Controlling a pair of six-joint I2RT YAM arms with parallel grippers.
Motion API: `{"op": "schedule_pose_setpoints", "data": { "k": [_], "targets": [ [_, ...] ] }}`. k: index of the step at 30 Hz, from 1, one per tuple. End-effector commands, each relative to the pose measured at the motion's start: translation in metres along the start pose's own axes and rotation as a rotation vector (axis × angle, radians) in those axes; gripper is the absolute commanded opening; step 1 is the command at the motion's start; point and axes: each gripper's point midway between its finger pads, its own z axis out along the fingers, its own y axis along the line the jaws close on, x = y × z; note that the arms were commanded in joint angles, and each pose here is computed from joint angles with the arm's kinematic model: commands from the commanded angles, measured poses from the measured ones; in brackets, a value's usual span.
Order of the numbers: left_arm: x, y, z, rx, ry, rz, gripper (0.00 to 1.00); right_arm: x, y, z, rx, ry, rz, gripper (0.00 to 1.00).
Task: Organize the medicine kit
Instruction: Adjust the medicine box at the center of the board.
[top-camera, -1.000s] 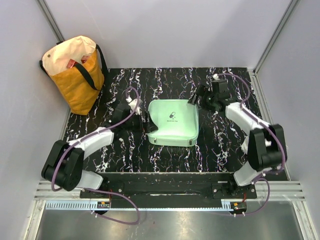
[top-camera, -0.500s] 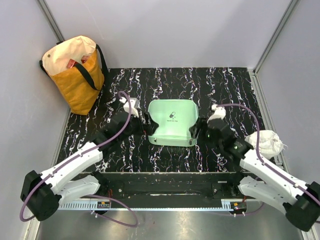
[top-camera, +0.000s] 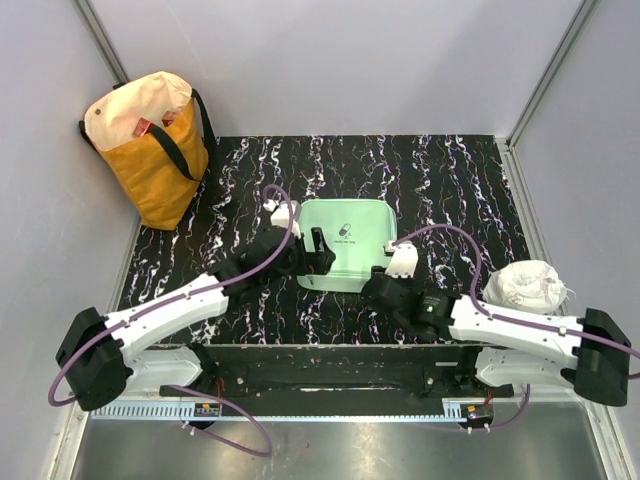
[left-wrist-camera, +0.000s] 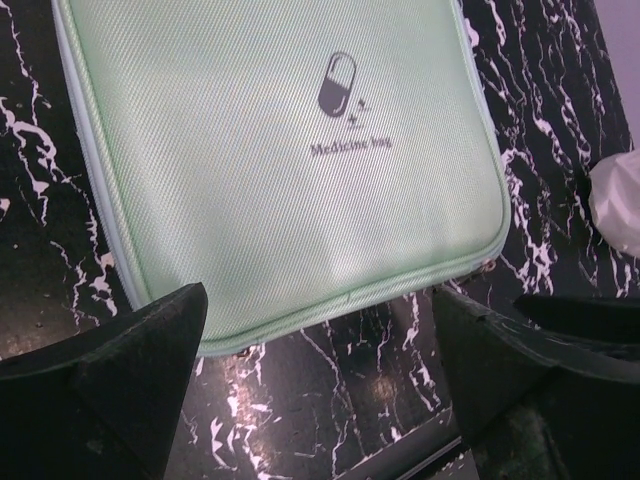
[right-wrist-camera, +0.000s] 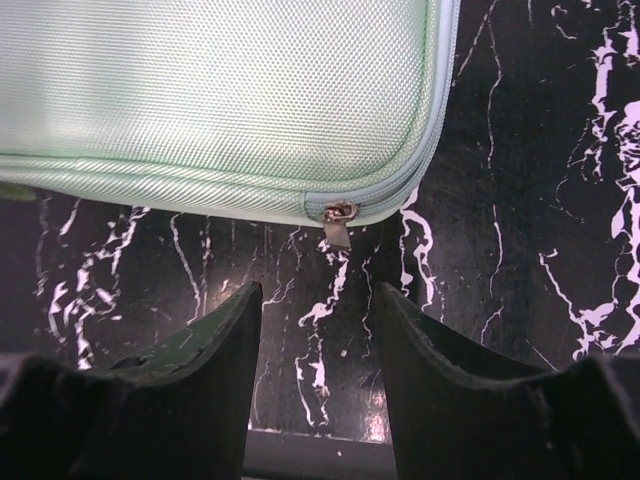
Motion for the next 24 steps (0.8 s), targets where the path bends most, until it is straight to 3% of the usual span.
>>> {"op": "schedule_pose_setpoints", "data": {
  "k": [1, 6, 24],
  "targets": [
    [-0.044, -0.026, 0.003, 0.036, -0.119, -0.055, 0.99, -0.017, 0.002, 0.007, 0.078, -0.079, 0.031, 0.54],
    [-0.047, -0.036, 0.011, 0.061, -0.106, -0.048, 0.99, -0.016, 0.012, 0.018, 0.075, -0.086, -0.026, 0.4],
    [-0.041, -0.054, 0.032, 0.121, -0.059, -0.018, 0.99, -0.013, -0.003, 0.043, 0.276, -0.134, -0.134, 0.38]
  ]
}}
